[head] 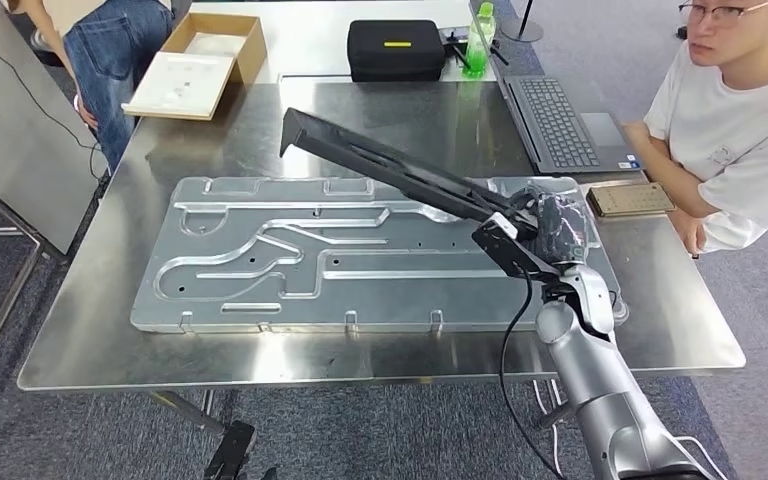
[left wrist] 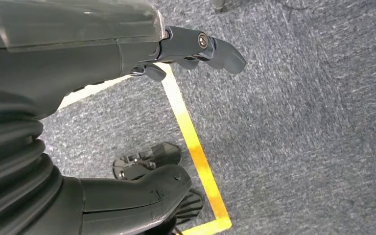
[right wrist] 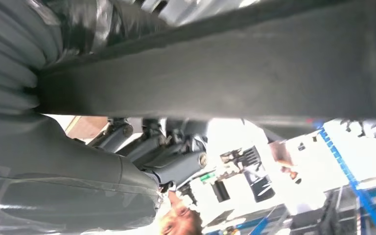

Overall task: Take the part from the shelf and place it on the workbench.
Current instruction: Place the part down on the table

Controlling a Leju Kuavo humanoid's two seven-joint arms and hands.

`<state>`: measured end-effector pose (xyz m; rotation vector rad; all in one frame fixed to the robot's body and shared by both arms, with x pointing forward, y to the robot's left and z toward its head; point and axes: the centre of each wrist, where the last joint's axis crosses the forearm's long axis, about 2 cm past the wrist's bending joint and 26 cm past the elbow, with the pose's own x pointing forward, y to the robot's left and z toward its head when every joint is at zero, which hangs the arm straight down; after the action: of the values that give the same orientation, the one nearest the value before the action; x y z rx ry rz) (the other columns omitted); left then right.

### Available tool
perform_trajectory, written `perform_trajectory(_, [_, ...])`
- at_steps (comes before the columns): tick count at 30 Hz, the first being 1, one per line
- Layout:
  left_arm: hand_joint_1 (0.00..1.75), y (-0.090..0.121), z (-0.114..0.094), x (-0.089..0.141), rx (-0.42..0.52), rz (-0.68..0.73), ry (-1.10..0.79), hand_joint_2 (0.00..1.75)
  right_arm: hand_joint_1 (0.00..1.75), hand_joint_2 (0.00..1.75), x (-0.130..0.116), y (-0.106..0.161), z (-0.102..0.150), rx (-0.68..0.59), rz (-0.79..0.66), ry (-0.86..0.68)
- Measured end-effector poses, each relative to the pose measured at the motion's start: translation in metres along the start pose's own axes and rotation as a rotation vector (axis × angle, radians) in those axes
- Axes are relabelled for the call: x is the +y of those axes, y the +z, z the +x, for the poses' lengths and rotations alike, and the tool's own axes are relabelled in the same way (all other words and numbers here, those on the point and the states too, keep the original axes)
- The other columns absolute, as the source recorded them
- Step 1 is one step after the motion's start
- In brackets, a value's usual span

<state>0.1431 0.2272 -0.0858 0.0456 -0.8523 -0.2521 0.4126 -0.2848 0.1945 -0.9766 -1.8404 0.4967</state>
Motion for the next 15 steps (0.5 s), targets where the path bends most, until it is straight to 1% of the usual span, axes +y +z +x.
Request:
perform_trajectory(4, [0.0, 0.0, 0.0, 0.0, -0.003, -0.003, 0.002, 1.75, 0.0, 0.0, -0.001, 0.003, -0.012, 0.043, 0.004, 0.02])
perform_trajectory(10, [0.0, 0.001, -0.002, -0.001, 0.001, -0.002, 0.01, 1.75, 0.0, 0.0, 0.0, 0.008, -0.023, 0.078, 0.017, 0.032])
perform_trajectory(14, [0.0, 0.001, -0.001, 0.0, 0.0, -0.001, 0.009, 0.0, 0.0, 1.75, 0.0, 0.009, -0.027, 0.094, 0.023, 0.035])
perform_trajectory(15, [0.0, 0.0, -0.001, 0.0, -0.001, 0.0, 0.009, 0.0, 0.0, 1.75, 0.0, 0.009, -0.028, 0.101, 0.021, 0.036])
